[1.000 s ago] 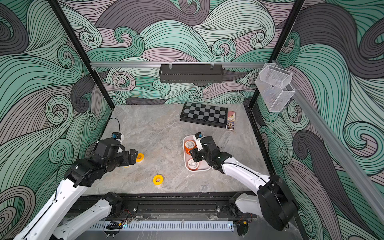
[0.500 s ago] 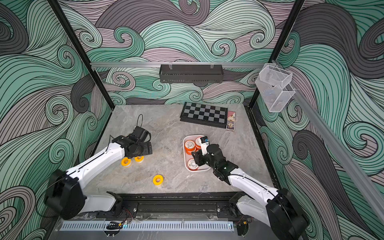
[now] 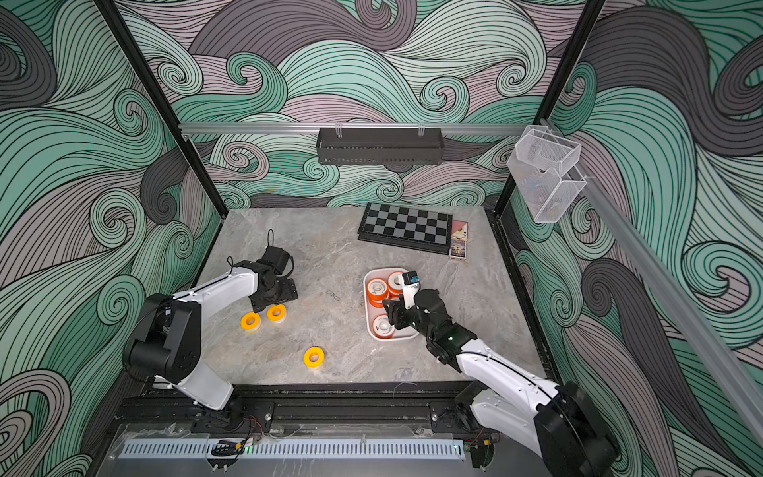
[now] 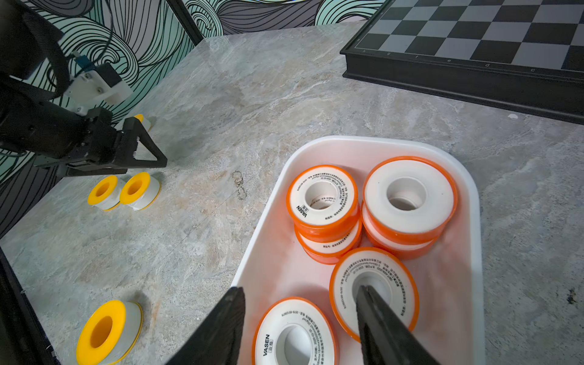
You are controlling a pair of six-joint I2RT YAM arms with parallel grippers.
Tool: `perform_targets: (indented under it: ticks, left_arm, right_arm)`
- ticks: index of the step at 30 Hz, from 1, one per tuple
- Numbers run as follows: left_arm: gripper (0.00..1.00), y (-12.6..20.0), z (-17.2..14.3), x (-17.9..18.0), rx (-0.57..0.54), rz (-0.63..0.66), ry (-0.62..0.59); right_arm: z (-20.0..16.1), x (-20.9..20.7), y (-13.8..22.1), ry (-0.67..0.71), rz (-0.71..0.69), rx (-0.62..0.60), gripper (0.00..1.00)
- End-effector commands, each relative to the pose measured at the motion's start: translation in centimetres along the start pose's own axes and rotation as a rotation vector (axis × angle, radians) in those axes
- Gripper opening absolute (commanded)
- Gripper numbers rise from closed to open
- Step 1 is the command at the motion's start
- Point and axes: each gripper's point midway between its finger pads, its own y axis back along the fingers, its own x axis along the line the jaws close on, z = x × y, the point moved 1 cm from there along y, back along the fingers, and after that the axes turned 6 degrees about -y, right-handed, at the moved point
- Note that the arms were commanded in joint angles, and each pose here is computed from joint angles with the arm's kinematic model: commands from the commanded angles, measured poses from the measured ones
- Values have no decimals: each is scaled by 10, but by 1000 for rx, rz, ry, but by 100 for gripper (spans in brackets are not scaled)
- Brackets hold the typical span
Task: Put the sealing tape into the storage box
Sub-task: Pick up the sealing tape at the center of the board.
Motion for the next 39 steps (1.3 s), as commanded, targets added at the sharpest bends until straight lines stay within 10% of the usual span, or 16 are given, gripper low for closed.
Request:
perform_targets:
  ticks: [1,25,39]
  left_arm:
    - [89,-13,-2,-9,51,-46,-17]
    - [82,-16,-59,2,191,-9,7]
    - [61,-1,-52,-8,162,-63,-5]
  right_arm:
    - [6,-2,1,3,-10,-25,61]
    - [-2,-4,-9,8,-15,11,61]
    - [0,-3,-7,13,-11,3,61]
